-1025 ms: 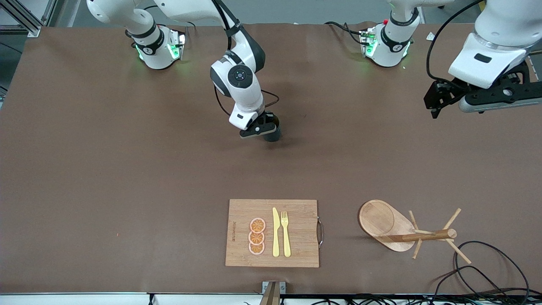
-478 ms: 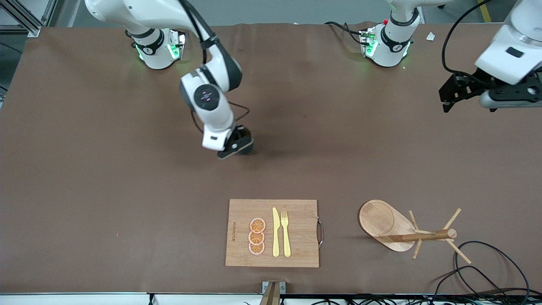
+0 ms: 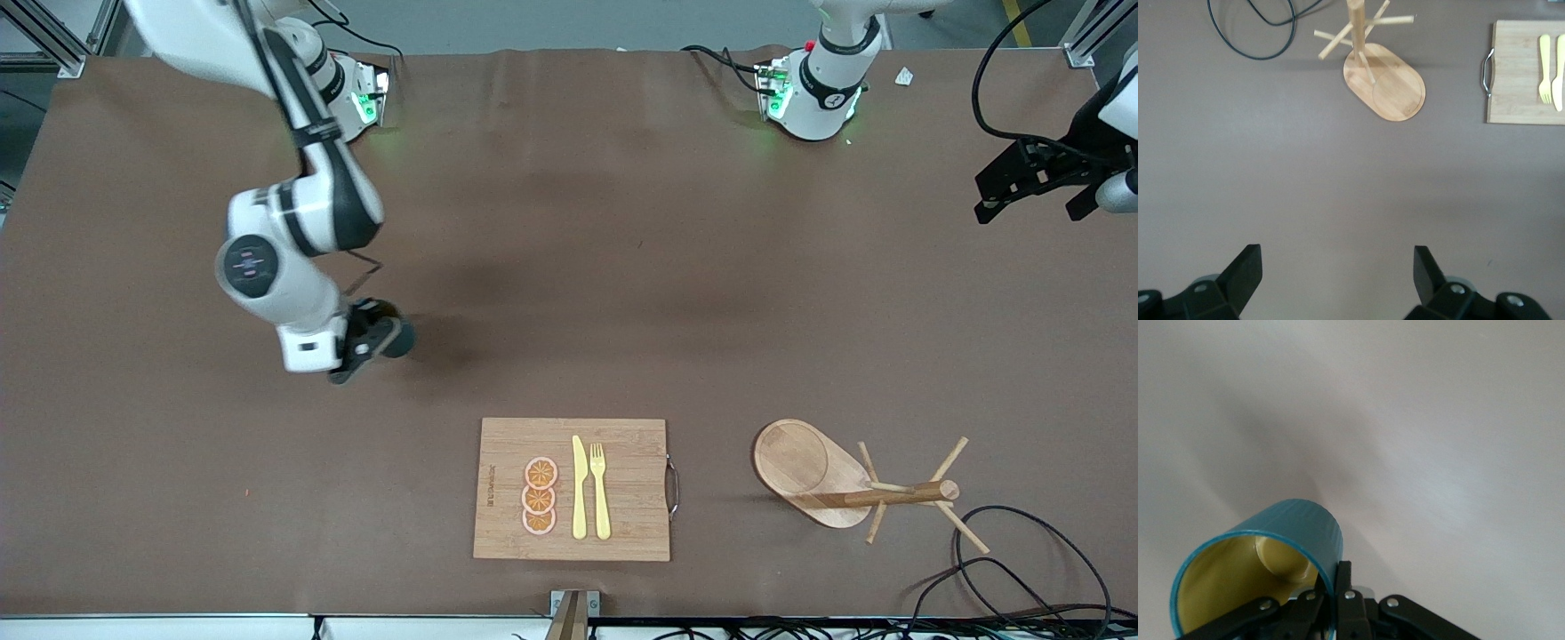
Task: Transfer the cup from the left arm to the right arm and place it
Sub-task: 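Carry the teal mug sideways across the table with the right gripper, then set the mug down and open the right gripper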
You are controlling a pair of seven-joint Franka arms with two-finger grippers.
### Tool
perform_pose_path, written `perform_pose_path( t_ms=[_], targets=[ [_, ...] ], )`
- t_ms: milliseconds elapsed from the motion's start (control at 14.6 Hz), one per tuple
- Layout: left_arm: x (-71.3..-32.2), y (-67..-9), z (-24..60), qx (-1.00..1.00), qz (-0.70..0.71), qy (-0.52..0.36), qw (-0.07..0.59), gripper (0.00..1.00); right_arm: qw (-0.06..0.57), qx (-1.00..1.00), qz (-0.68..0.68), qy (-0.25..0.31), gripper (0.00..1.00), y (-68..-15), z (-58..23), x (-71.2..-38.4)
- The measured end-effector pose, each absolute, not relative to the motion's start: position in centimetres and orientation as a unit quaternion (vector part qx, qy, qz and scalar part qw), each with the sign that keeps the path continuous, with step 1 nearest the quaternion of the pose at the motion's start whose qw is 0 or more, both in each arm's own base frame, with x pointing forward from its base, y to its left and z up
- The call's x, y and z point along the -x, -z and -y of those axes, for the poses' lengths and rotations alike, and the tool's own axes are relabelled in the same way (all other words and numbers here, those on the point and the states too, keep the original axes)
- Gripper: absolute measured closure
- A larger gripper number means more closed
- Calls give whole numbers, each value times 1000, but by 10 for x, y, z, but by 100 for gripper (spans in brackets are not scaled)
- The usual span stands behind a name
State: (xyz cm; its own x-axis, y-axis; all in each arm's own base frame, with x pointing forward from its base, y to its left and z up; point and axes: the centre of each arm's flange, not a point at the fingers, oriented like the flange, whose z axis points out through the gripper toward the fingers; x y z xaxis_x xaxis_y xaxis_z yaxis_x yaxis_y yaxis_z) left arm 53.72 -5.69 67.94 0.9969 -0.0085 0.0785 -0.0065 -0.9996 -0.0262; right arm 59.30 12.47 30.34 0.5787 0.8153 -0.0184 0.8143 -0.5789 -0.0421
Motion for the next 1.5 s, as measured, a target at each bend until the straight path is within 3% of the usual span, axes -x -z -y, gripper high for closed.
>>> perform_pose_path(
  t_ms=[478,1230,1503],
  targets=[
    [-536,-669,54,999,-35,27,11,0,17,816,577,-19,96,-301,51,-601],
    [-531,-671,77,998,-58,25,11,0,1,771,636,-12,93,-240,81,-564],
    [-530,-670,76,998,-57,23,11,0,5,771,637,-15,60,-241,81,-564]
  ],
)
